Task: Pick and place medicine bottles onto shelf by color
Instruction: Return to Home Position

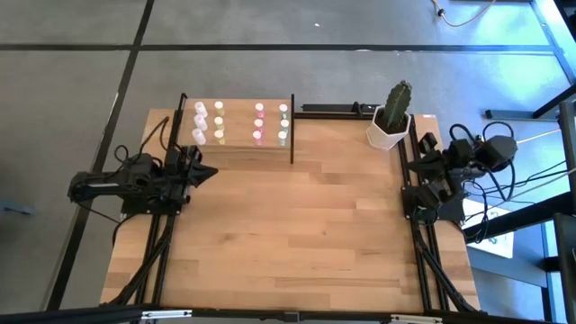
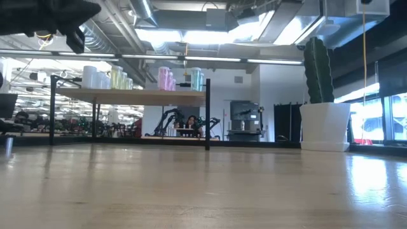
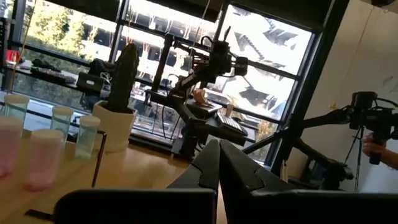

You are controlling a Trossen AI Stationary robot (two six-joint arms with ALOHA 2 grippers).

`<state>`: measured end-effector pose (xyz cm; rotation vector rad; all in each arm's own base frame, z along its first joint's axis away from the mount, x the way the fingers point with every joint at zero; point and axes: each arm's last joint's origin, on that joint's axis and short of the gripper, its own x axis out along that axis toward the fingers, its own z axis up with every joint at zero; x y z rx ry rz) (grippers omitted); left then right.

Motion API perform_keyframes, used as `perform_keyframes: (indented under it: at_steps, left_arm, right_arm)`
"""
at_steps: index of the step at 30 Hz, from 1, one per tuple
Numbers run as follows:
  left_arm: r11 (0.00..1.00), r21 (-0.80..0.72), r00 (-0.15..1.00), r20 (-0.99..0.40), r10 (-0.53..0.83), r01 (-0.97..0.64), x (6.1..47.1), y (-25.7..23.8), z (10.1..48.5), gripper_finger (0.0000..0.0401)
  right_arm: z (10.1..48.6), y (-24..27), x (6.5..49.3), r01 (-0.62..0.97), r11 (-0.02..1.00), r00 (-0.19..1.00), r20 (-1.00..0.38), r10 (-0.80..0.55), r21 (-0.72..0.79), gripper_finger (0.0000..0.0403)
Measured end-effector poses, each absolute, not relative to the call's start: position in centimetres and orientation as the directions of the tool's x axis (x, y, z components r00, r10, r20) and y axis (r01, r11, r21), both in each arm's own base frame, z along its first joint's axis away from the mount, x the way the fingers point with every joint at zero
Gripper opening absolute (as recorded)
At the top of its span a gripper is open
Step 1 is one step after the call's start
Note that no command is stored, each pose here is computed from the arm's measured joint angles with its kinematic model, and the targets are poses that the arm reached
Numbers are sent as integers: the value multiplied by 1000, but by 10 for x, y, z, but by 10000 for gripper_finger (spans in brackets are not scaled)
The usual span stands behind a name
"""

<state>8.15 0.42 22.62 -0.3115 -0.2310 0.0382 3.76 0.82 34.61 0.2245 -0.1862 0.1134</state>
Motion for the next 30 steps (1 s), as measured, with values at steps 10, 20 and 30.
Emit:
perform_keyframes:
  at_steps: [10,20,30]
  left_arm:
    - [946,-312,957,291,12,83,87,3,214,0]
    - [945,-324,977,213,28,44,95,3,188,0]
    - [963,-269,980,192,50,4,96,4,184,0]
  right_arm:
    - [314,2,24,-209,956,947,288,144,206,5]
    - [302,9,33,-231,960,947,263,185,158,5]
    - [269,22,54,-228,962,952,244,187,153,5]
